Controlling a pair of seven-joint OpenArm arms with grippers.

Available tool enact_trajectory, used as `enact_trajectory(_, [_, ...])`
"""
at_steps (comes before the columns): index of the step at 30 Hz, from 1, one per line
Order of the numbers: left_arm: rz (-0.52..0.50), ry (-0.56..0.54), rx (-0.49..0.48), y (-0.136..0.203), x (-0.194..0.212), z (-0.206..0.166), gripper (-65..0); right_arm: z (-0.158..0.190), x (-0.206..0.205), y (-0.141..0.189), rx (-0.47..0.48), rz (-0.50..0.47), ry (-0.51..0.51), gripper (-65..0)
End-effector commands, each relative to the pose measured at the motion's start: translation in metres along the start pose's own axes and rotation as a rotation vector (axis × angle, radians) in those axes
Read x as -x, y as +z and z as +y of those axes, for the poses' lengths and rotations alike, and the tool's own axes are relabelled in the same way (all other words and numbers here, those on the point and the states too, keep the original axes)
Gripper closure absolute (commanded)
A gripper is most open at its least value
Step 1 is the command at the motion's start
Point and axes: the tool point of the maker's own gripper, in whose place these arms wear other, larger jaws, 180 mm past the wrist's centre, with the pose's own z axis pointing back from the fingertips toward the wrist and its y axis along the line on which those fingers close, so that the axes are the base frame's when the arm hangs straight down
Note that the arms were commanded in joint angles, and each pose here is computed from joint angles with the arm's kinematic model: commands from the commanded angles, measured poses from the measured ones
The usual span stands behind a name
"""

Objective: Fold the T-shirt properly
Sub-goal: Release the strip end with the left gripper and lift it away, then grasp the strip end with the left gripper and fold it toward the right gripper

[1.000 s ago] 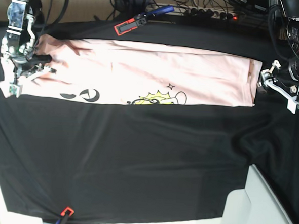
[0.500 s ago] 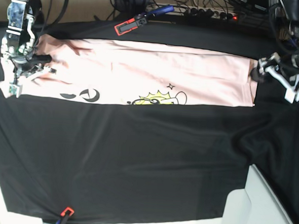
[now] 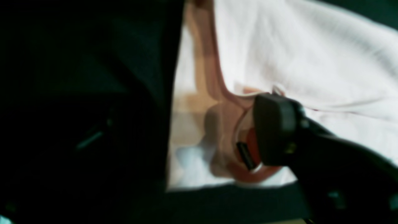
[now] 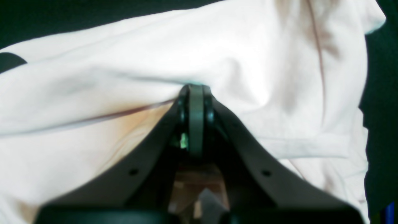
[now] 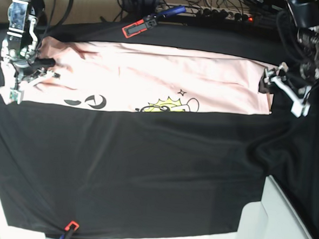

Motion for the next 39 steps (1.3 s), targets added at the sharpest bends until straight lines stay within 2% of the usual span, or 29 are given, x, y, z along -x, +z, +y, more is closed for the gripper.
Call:
enact_trajectory(1, [0.01, -0.005, 0.033, -0.005, 0.003, -0.013, -43.3, -0.006, 0.006, 0.0, 0.017, 0.034, 0.003, 0.0])
enact_trajectory(4, [0.011, -0.011, 0.046, -0.007, 0.003, -0.02, -24.9, -0.005, 0.006, 0.0, 0.017, 0.033, 0.003, 0.0])
enact_trajectory(6, [0.013, -0.01, 0.048, -0.008, 0.004, -0.02, -15.6, -0.006, 0.005, 0.0, 0.018, 0.032, 0.004, 0.0])
enact_trajectory(10, [0.0, -0.018, 0.039, -0.004, -0.002, -0.018, -11.8, -0.006, 0.005, 0.0, 0.018, 0.032, 0.004, 0.0])
enact_trajectory(16, [-0.063, -0.067, -0.019, 0.022, -0.013, -0.009, -0.2, -0.006, 0.005, 0.0, 0.019, 0.031, 0.005, 0.0])
enact_trajectory(22, [-0.093, -0.066, -0.104, 0.045, -0.036, -0.003, 0.0, -0.005, 0.005, 0.0, 0.018, 0.031, 0.004, 0.0])
enact_trajectory(27, [-0.137, -0.05, -0.156, 0.063, -0.058, -0.014, 0.0, -0.005, 0.005, 0.0, 0.018, 0.031, 0.004, 0.0])
enact_trajectory(30, [-0.13, -0.06, -0.132, 0.064, -0.061, -0.036, 0.0, -0.006, 0.005, 0.0, 0.019, 0.031, 0.005, 0.0])
enact_trajectory(35, [-0.084, -0.149, -0.028, 0.05, -0.059, -0.096, 0.0, -0.005, 0.005, 0.0, 0.017, 0.032, 0.003, 0.0])
enact_trajectory(39, [-0.077, -0.149, 0.048, 0.04, -0.053, -0.132, 0.0, -0.005, 0.005, 0.0, 0.018, 0.031, 0.004, 0.0])
